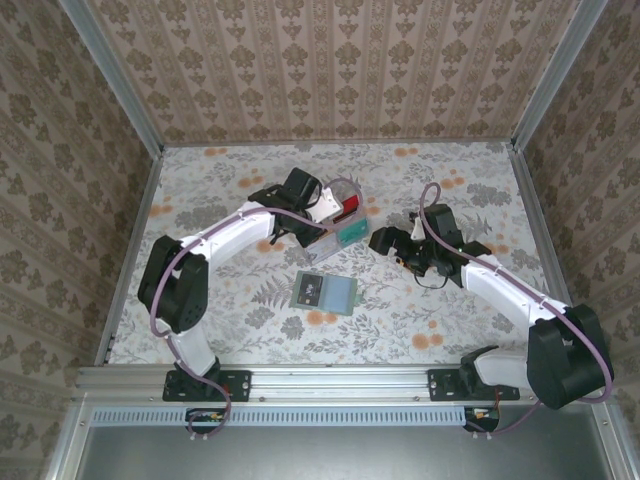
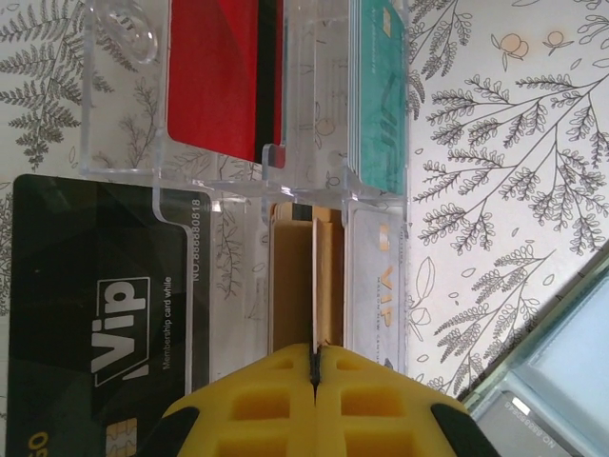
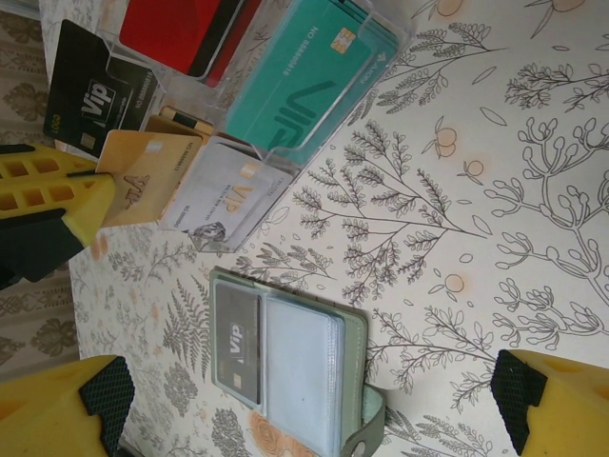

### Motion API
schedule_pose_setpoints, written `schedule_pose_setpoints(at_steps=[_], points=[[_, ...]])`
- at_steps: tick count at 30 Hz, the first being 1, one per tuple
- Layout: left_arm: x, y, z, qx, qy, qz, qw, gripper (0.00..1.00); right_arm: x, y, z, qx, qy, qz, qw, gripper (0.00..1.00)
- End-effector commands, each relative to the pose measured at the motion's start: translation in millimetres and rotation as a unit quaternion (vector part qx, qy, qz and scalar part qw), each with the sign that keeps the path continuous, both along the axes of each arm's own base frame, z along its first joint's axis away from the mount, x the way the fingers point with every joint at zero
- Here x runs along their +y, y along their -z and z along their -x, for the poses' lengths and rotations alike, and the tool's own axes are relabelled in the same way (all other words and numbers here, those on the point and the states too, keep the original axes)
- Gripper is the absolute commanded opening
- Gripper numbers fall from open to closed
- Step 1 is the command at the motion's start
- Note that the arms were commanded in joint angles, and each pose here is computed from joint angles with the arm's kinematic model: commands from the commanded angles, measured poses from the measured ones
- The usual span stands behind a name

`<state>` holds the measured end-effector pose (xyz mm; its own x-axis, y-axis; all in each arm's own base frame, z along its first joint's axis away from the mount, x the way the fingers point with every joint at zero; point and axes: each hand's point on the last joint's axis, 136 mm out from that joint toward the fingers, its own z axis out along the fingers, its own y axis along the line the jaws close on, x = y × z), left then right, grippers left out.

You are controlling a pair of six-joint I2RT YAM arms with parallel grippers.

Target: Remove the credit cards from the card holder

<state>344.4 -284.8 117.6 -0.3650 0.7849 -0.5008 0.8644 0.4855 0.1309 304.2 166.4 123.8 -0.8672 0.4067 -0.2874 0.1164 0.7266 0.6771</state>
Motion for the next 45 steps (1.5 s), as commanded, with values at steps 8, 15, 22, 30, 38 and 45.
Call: schedule_pose_setpoints(at_steps=[8, 15, 22, 30, 38, 45], points=[[3, 4, -15, -0.023, -0.002, -0.012, 1.0, 0.07, -10, 9, 5, 0.012, 0.009, 0.018, 1.0, 1.0], [12, 3, -26, -0.036, -0.027, -0.041, 0.998, 0.3, -11, 11, 6, 0.015, 0.011, 0.019, 1.0, 1.0], [11, -29, -24, -0.045, -0.055, 0.001, 0.997, 0.39, -11, 11, 6, 0.014, 0.01, 0.019, 1.0, 1.0], [47, -93, -20, -0.061, -0.217, 0.093, 0.97, 0.68, -8, 5, 5, 0.007, 0.001, 0.022, 1.0, 0.99], [121, -87, 8, -0.039, -0.388, 0.114, 0.914, 0.95, 25, -6, 10, -0.011, -0.04, 0.058, 0.997, 0.98], [169, -55, 37, 0.02, -0.484, 0.165, 0.859, 1.0, 89, 4, 19, -0.006, -0.094, 0.118, 0.989, 0.94]])
